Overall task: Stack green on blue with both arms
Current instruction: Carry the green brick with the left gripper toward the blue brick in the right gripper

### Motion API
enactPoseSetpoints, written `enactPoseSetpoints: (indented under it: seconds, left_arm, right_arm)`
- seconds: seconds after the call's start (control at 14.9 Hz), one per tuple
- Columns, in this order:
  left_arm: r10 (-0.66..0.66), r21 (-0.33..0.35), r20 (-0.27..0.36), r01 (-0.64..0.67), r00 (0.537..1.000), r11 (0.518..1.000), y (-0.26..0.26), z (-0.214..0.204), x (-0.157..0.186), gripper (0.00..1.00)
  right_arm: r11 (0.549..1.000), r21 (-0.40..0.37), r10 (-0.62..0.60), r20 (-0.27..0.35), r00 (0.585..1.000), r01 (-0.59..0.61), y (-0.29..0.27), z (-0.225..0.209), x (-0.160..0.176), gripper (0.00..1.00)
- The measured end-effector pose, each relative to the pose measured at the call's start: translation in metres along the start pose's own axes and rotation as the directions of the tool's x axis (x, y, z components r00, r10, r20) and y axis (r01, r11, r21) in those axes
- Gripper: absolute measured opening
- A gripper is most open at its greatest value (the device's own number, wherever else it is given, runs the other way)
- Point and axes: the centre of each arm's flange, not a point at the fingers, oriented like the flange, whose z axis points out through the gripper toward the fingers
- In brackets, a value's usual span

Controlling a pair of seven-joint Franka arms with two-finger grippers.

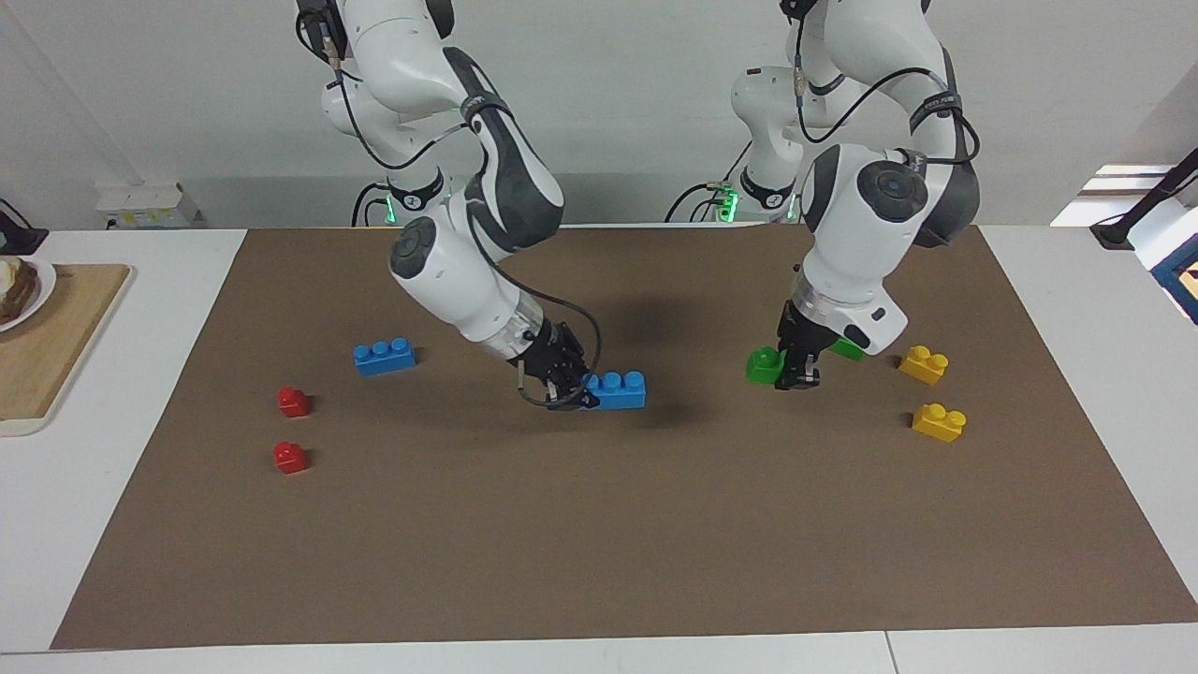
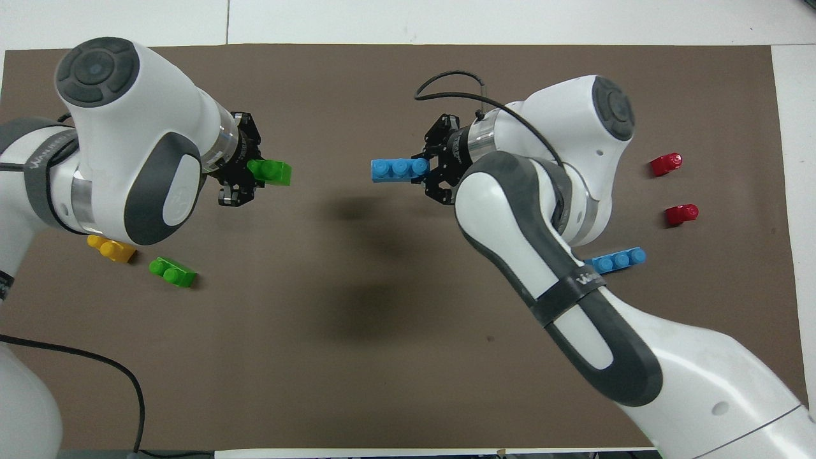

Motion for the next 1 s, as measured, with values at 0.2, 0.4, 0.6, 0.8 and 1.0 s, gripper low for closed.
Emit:
enactPoseSetpoints:
  seconds: [0.2,0.4,0.6,0.8,1.0]
  left_arm:
    - [-0.027,0.007,0.000,0.027,1.000,1.000,-0.007,0.001,-0.031,0.35]
    - [-0.037,0.009,0.000,0.037,0.999,0.999,-0.012,0.002,-0.049,0.35]
    - [-0.047,0.017,-0.003,0.047,0.999,0.999,-0.020,0.008,-0.070,0.35]
    - [-0.074,0.026,-0.025,0.075,0.997,0.997,-0.035,0.029,-0.097,0.35]
    - [-0.106,-0.009,-0.058,0.106,0.993,0.994,-0.050,0.054,-0.116,0.35]
  right_arm:
    - [1.000,-0.008,-0.019,-0.013,1.000,0.019,0.028,0.043,-0.013,0.34]
    - [0.999,-0.021,-0.032,0.005,0.999,0.032,0.043,0.070,-0.003,0.34]
    - [0.999,-0.020,-0.025,0.038,0.999,0.026,0.050,0.085,0.011,0.34]
    - [0.999,-0.028,-0.016,0.026,1.000,0.017,0.052,0.097,0.019,0.34]
    - [1.000,-0.023,-0.010,0.007,1.000,0.011,0.054,0.113,0.027,0.34]
